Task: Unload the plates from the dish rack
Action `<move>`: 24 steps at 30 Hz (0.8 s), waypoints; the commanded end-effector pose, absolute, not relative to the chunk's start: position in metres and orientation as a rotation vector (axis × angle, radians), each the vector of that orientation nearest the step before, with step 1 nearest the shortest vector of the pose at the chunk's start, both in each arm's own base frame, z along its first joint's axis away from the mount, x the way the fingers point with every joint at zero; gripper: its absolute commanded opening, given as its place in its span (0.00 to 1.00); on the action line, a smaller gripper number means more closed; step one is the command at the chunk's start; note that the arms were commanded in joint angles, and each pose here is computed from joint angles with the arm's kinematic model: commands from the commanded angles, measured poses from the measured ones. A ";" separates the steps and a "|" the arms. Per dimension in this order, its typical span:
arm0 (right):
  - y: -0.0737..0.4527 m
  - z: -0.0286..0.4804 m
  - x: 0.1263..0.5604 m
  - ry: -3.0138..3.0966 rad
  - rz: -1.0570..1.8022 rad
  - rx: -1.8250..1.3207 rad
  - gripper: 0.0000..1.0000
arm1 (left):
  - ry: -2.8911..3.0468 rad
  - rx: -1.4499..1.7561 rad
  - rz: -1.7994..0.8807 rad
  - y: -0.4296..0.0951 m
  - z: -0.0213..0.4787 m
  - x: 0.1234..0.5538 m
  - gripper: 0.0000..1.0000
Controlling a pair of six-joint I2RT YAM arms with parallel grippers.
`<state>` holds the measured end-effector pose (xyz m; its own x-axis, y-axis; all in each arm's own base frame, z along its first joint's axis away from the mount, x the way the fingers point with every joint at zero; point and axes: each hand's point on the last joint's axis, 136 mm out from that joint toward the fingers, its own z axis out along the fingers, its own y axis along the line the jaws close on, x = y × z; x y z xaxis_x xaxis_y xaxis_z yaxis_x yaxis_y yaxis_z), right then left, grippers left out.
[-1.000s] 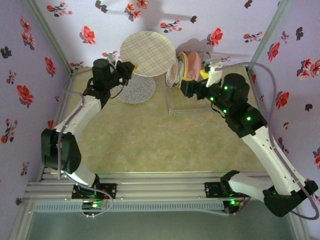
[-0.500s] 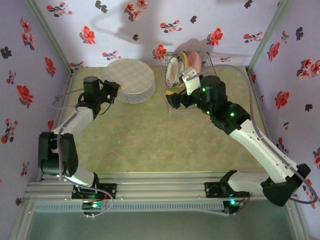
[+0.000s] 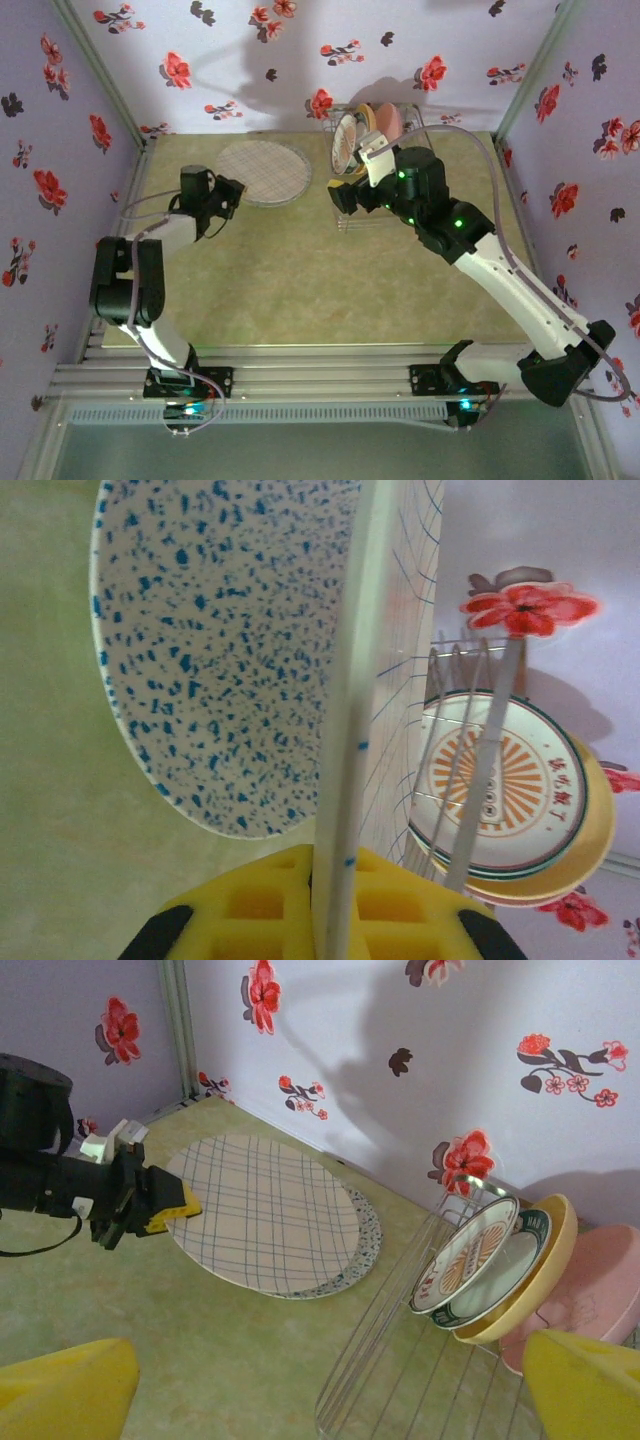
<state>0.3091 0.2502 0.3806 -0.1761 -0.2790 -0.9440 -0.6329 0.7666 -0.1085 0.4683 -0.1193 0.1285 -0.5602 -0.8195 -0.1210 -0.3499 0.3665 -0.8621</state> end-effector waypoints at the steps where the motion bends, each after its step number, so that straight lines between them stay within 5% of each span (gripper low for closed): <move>1: 0.251 0.400 0.308 1.726 0.386 -0.681 0.99 | 1.995 -0.906 -1.155 -0.119 0.150 0.489 0.00; 24: 0.250 0.396 0.308 1.746 0.397 -0.659 0.99 | 2.043 -0.921 -1.169 -0.125 0.116 0.511 0.00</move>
